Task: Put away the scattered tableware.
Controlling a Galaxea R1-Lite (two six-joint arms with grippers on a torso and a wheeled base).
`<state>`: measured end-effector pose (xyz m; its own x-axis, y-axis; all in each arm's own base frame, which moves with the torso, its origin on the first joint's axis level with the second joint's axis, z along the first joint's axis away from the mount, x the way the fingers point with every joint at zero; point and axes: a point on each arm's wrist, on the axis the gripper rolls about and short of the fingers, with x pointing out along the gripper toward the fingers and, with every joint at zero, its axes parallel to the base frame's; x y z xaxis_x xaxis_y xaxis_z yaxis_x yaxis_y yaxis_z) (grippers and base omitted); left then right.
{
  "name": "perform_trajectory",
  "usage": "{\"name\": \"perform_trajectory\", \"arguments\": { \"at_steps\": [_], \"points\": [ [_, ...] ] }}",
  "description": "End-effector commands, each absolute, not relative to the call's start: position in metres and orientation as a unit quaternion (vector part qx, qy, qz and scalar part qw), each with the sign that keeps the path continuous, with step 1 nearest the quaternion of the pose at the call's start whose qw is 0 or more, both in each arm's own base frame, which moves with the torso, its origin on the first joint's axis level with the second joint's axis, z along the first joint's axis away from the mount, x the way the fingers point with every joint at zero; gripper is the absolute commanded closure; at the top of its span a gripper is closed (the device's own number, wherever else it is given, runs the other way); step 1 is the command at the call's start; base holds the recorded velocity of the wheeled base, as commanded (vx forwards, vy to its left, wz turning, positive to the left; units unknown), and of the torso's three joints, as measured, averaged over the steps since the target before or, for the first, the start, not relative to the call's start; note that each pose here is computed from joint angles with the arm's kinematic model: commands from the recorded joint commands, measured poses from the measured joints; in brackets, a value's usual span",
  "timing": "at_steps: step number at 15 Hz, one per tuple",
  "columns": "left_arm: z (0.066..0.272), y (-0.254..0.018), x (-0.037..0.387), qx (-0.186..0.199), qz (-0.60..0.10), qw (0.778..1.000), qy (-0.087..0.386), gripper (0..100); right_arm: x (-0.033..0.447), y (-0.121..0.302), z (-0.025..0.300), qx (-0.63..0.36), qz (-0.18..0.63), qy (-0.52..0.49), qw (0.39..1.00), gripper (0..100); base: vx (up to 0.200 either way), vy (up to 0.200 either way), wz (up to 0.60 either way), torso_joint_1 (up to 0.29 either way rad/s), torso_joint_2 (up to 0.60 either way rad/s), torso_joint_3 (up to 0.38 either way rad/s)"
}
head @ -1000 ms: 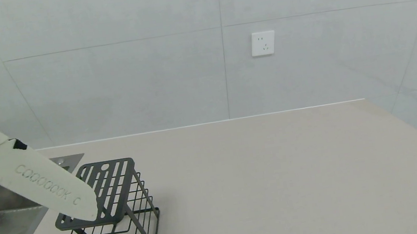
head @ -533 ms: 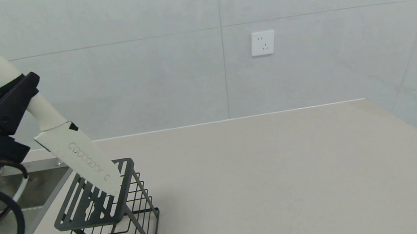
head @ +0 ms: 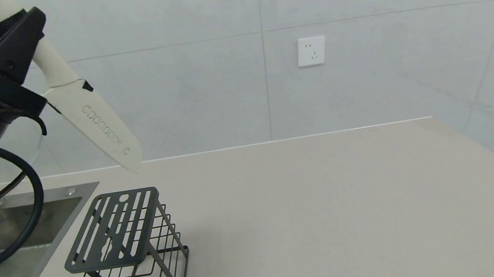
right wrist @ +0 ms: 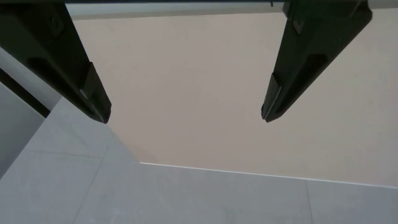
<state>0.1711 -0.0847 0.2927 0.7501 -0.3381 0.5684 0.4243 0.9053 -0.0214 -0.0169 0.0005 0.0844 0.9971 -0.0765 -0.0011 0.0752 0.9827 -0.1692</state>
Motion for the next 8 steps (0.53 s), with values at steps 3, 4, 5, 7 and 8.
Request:
{"name": "perform_trajectory", "arguments": {
  "at_steps": [3,4,5,7,8],
  "points": [
    [0.288,-0.097,0.178,-0.064,-0.175,0.956,-0.227,100,-0.016,0.001,0.085,-0.087,-0.036,0.006,0.996,0,0.0,0.0,0.0,0.0,0.0,0.0],
    [0.284,-0.1,0.178,-0.046,-0.17,0.962,-0.207,100,-0.016,0.001,0.085,-0.092,-0.031,0.006,0.995,0,0.0,0.0,0.0,0.0,0.0,0.0],
    [0.283,-0.106,0.175,-0.045,-0.174,0.963,-0.2,100,-0.016,0.001,0.085,-0.092,-0.03,0.006,0.995,0,0.0,0.0,0.0,0.0,0.0,0.0],
    [0.286,-0.128,0.159,-0.07,-0.168,0.965,-0.19,100,-0.016,0.001,0.085,-0.091,-0.03,0.006,0.995,0,0.0,0.0,0.0,0.0,0.0,0.0],
    [0.288,-0.138,0.149,-0.083,-0.159,0.966,-0.185,100,-0.016,0.001,0.085,-0.088,-0.03,0.005,0.996,0,0.0,0.0,0.0,0.0,0.0,0.0]
  ]
}}
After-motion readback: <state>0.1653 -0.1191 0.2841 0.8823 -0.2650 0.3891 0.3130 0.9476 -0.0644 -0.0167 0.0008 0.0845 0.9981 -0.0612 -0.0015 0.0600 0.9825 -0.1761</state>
